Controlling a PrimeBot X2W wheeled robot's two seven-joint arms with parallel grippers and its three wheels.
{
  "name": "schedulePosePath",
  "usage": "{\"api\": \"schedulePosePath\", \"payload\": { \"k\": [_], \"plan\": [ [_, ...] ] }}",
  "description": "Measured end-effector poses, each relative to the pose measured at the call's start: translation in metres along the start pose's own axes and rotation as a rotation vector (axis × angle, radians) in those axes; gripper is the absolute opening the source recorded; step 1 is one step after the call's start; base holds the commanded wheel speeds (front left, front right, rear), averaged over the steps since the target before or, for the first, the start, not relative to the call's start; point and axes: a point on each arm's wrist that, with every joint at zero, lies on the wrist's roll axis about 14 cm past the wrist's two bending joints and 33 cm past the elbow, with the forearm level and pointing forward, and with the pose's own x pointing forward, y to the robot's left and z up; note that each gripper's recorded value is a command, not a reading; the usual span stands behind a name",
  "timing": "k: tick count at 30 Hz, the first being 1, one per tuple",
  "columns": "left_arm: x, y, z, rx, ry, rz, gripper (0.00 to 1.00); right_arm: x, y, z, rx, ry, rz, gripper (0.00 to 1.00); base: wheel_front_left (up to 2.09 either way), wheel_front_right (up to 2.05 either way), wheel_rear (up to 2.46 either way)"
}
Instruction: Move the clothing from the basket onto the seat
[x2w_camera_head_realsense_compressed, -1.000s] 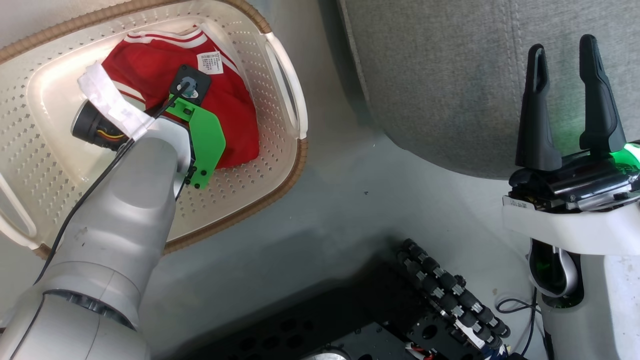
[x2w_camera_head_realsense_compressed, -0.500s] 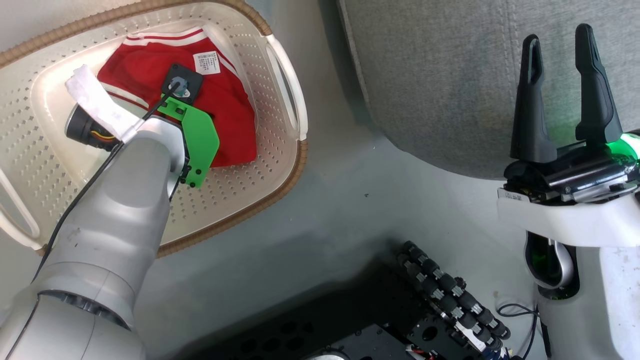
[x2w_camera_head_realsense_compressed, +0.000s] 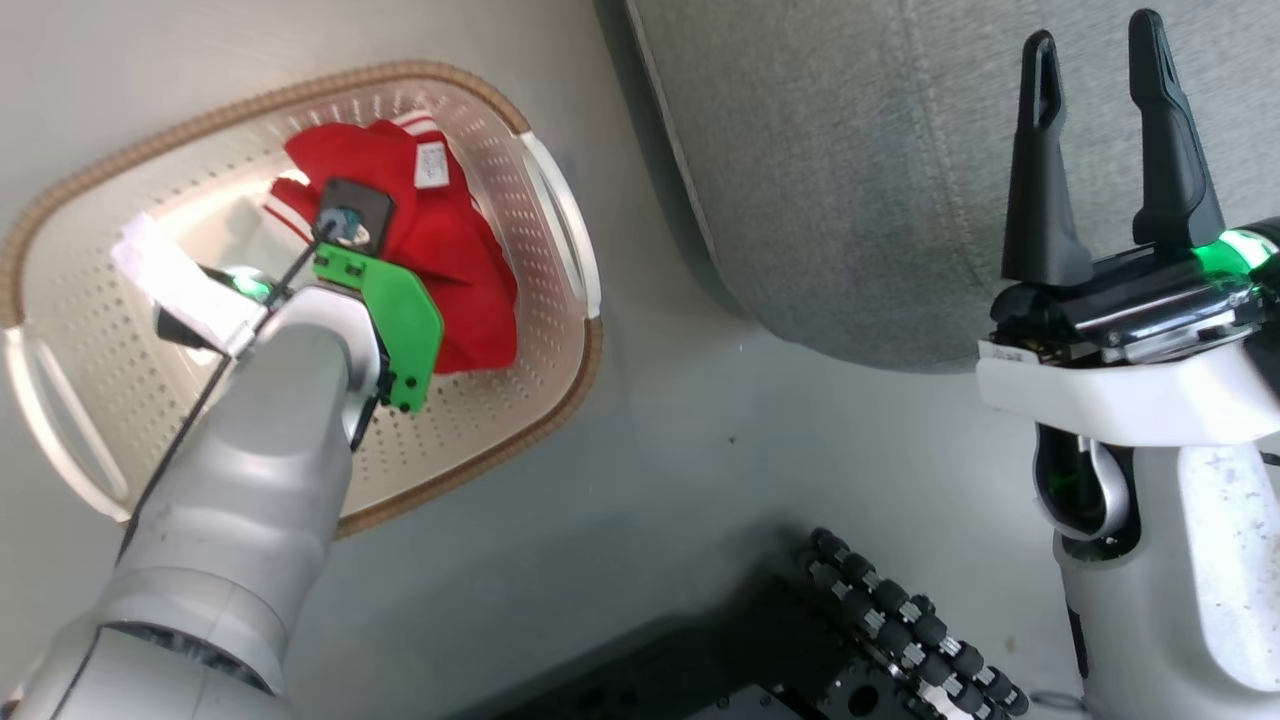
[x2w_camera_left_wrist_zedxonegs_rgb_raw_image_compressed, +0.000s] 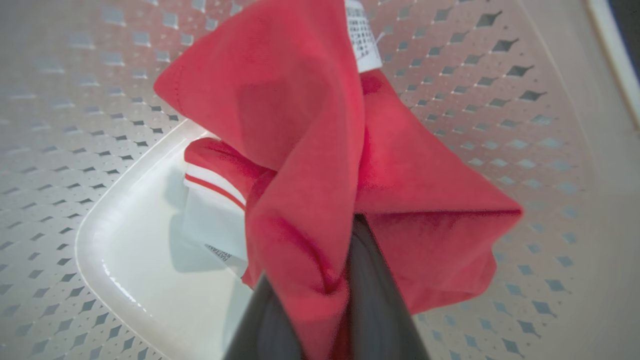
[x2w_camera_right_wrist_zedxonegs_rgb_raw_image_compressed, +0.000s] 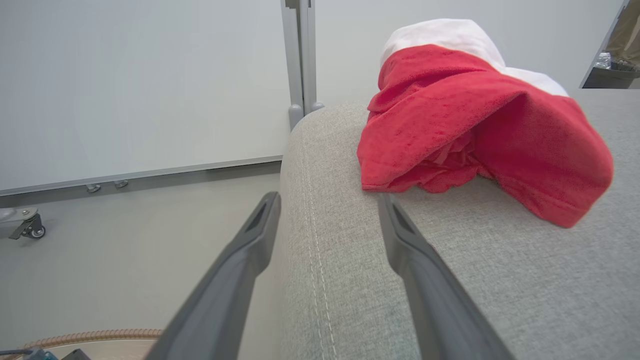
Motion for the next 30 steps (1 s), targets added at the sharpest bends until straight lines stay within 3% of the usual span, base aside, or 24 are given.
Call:
{"api": "schedulePosePath", "payload": {
  "k": [14, 22, 26, 30],
  "plan": [
    [-0.100, -0.012, 0.063, 0.033, -0.294, 0.057, 0.00, -0.038, 0.015, 0.063, 0.023, -0.096, 0.026, 1.00, 0.00, 0.00, 0.00],
    [-0.168, -0.021, 0.107, -0.003, -0.513, 0.107, 0.00, -0.065, 0.030, 0.093, 0.052, -0.151, 0.059, 1.00, 0.00, 0.00, 0.00],
    [-0.212, -0.032, 0.147, -0.045, -0.693, 0.100, 0.00, -0.080, 0.037, 0.105, 0.066, -0.177, 0.076, 1.00, 0.00, 0.00, 0.00],
    [-0.280, -0.045, 0.184, -0.007, -0.929, 0.113, 0.00, -0.097, 0.047, 0.120, 0.078, -0.214, 0.108, 1.00, 0.00, 0.00, 0.00]
  ]
}}
